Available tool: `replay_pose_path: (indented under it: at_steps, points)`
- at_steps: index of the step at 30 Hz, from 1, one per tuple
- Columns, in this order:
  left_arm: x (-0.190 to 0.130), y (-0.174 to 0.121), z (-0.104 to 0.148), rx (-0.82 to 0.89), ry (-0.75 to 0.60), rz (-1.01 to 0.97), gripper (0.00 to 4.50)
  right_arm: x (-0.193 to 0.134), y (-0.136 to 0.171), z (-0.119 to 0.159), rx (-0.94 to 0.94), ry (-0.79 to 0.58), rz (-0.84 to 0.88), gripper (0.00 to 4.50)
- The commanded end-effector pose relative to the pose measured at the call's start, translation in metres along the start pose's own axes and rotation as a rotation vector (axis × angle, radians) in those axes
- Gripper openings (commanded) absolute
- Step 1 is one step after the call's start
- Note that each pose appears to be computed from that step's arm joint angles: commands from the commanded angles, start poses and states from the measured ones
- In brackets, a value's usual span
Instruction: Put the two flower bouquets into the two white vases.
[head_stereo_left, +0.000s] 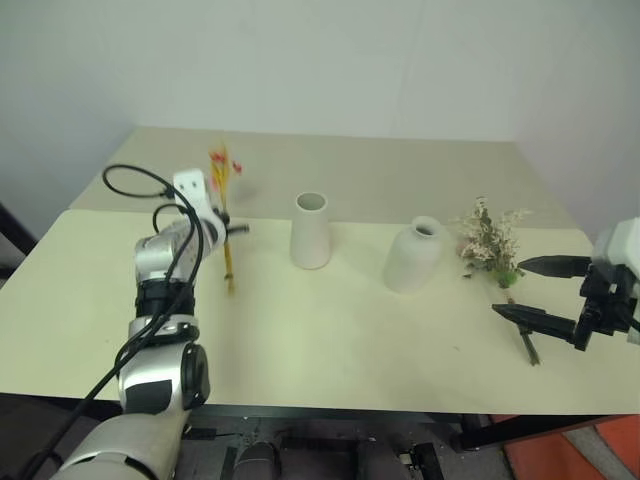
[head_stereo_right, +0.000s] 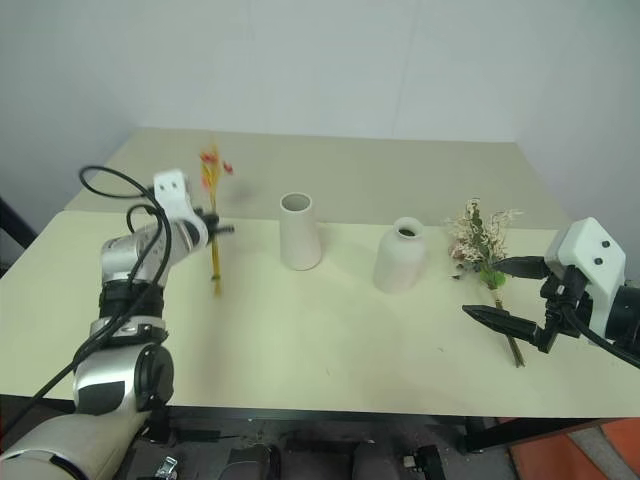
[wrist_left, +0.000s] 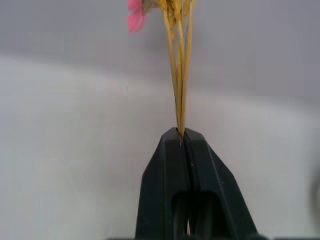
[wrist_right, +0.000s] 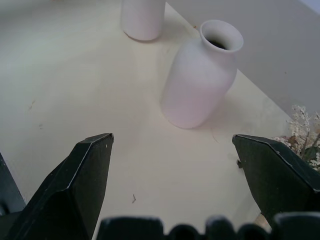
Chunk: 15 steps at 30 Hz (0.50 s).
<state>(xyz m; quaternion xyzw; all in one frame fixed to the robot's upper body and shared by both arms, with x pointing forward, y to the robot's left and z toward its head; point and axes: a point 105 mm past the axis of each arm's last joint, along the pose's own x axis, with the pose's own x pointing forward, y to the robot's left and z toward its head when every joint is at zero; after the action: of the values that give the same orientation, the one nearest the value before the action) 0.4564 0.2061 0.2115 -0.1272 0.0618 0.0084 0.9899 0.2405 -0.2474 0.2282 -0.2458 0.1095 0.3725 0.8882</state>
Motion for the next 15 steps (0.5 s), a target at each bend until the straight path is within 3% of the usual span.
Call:
replay_pose_path:
  at_steps: [1,4,6,11,15]
  points:
    - [-0.024,-0.02,0.087,-0.114,-0.511,-0.128,0.03,-0.006,-0.005,0.012,-0.058,-0.041,-0.053,4.5]
    - [-0.036,-0.034,0.122,-0.373,-0.672,-0.306,0.03,-0.004,-0.003,0.012,-0.051,-0.051,-0.055,4.5]
    - [-0.041,-0.044,0.133,-0.396,-0.739,-0.378,0.03,-0.003,-0.001,0.011,-0.046,-0.057,-0.057,4.5]
    - [-0.046,-0.082,0.143,-0.6,-0.792,-0.617,0.03,-0.003,0.004,0.006,-0.035,-0.061,-0.09,4.5]
    - [-0.045,-0.099,0.138,-0.625,-0.77,-0.709,0.03,-0.006,0.008,0.004,-0.025,-0.061,-0.116,4.5]
